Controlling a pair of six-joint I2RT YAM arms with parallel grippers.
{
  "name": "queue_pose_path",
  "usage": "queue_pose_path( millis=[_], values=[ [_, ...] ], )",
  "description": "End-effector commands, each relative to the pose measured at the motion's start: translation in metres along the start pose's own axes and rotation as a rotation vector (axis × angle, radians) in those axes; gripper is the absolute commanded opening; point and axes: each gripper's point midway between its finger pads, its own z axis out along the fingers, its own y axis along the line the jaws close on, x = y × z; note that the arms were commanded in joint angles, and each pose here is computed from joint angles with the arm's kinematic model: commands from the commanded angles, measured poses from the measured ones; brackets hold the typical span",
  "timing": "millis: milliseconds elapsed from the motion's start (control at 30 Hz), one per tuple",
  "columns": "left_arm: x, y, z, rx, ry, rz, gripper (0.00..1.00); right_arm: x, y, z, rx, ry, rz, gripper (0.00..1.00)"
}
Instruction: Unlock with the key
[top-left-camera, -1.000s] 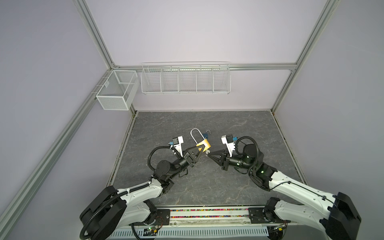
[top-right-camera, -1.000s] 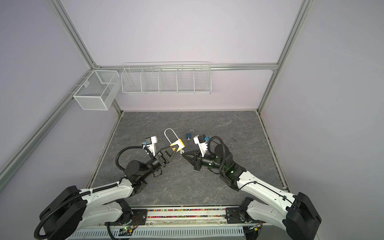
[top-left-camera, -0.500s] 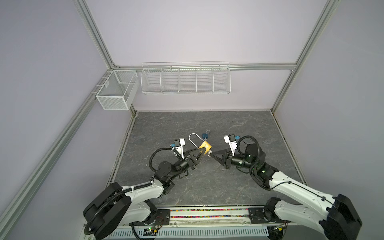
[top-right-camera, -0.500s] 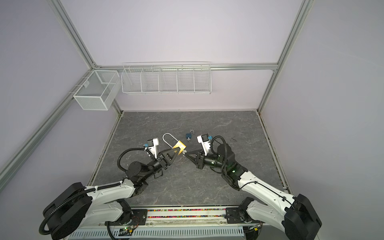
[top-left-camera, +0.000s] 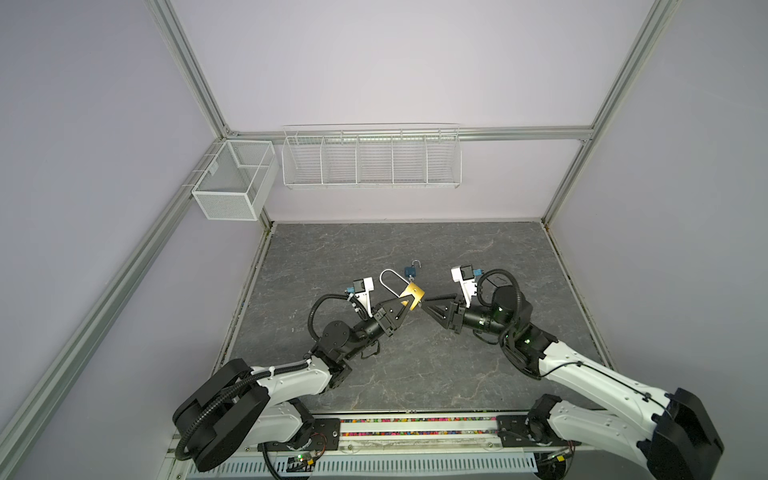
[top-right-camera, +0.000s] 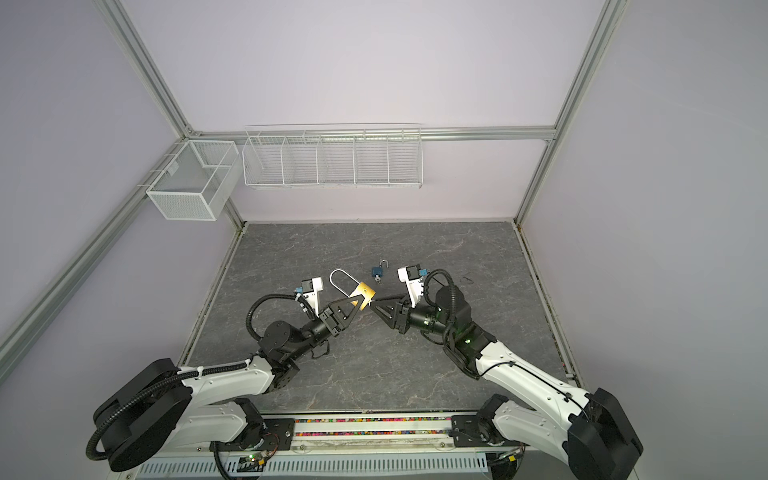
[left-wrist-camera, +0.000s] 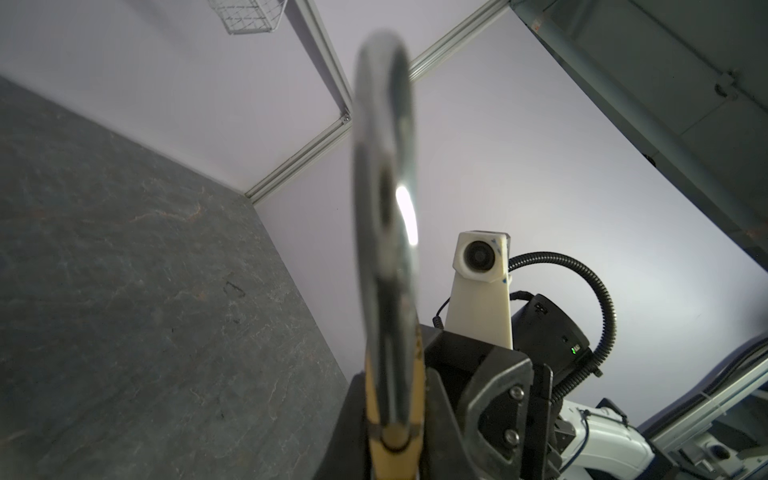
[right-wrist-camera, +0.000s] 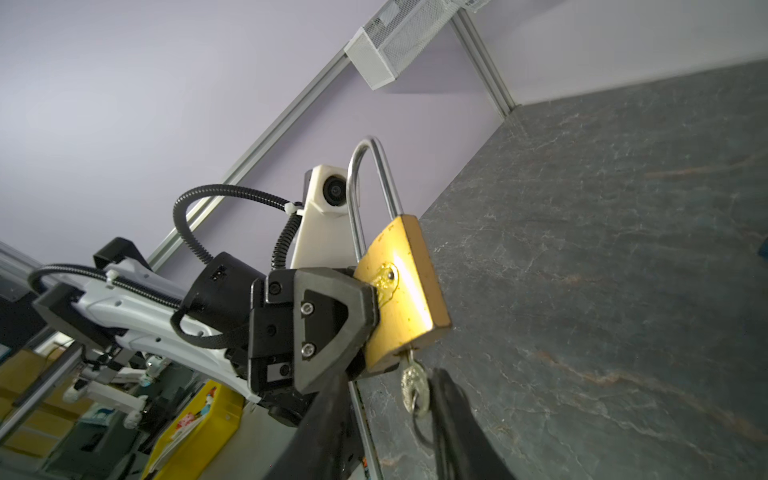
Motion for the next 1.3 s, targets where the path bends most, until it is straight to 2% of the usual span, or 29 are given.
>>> queue_pose_path(
  millis=[0, 100, 167, 267, 367, 533, 700, 1267],
  values=[
    [-0.016, 0.033, -0.004, -0.167, -0.092, -0.176, 0.00, -0.009, 0.002, -0.012, 0.064, -0.016, -0.062, 0.52],
    [-0.012, 0.069, -0.020, -0.350, -0.106, -0.308, 0.00, 0.005, -0.016, -0.025, 0.179, 0.028, -0.089, 0.66],
    [-0.003, 0.079, -0.029, -0.456, -0.059, -0.318, 0.00, 0.012, -0.029, -0.033, 0.272, 0.075, -0.138, 0.76],
    [0.004, 0.074, -0.036, -0.573, 0.048, -0.278, 0.00, 0.023, -0.047, -0.043, 0.408, 0.171, -0.225, 0.78],
    [0.007, 0.060, -0.036, -0.610, 0.136, -0.255, 0.00, 0.030, -0.053, -0.044, 0.462, 0.216, -0.301, 0.79],
    [0.012, 0.040, -0.023, -0.532, 0.203, -0.279, 0.00, 0.036, -0.042, -0.027, 0.439, 0.266, -0.362, 0.76],
    [0.010, 0.034, -0.017, -0.518, 0.212, -0.277, 0.00, 0.044, -0.031, -0.018, 0.413, 0.292, -0.411, 0.76],
    [0.003, 0.025, -0.007, -0.540, 0.210, -0.250, 0.00, 0.048, -0.035, -0.010, 0.508, 0.370, -0.515, 0.70]
  ],
)
